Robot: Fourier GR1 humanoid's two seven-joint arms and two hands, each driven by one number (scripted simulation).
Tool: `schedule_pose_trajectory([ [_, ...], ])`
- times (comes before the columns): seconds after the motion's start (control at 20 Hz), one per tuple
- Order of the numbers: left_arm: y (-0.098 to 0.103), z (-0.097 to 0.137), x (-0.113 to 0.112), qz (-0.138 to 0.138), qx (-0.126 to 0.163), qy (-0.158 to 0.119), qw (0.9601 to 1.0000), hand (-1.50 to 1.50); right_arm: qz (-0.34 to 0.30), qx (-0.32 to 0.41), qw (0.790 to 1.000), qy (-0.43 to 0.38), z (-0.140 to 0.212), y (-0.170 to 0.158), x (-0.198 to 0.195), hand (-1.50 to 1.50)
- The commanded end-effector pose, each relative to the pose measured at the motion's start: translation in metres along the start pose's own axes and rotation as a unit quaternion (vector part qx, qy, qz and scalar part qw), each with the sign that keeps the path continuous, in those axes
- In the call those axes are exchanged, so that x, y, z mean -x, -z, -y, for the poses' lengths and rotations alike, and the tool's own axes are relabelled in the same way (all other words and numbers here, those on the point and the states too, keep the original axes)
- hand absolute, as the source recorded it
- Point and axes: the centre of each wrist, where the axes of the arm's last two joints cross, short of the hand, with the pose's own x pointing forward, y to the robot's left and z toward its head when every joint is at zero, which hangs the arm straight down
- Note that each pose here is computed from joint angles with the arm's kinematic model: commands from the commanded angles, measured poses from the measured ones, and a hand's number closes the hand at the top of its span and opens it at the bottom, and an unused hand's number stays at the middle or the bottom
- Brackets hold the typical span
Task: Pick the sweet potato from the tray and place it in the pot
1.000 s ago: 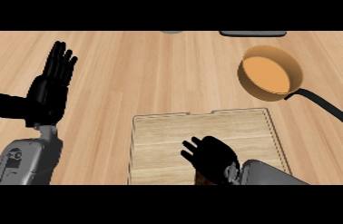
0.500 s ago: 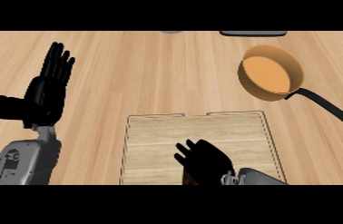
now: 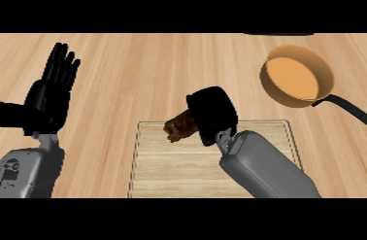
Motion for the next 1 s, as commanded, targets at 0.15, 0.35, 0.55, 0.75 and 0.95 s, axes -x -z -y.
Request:
schedule_pose_trajectory([
  [0.15,0.003,0.009,-0.002,0.004,0.015,-0.001,0.9999,0.00,-0.255,0.190,0.942,0.112,0.073,0.028,0.000,1.50],
  [0.35,0.002,0.022,-0.001,0.002,0.033,-0.010,0.9994,0.00,-0.362,0.283,0.879,0.128,0.106,0.040,-0.004,1.50],
  [0.55,0.005,0.019,-0.002,0.004,0.029,-0.005,0.9996,0.00,-0.430,0.370,0.816,0.112,0.137,0.049,-0.005,1.50],
  [0.75,0.006,0.017,-0.008,0.007,0.030,-0.004,0.9995,0.00,-0.468,0.414,0.775,0.098,0.153,0.062,0.001,1.50],
  [0.95,0.002,0.019,-0.002,-0.003,0.017,-0.001,0.9998,0.00,-0.505,0.404,0.758,0.082,0.169,0.067,0.014,1.50],
])
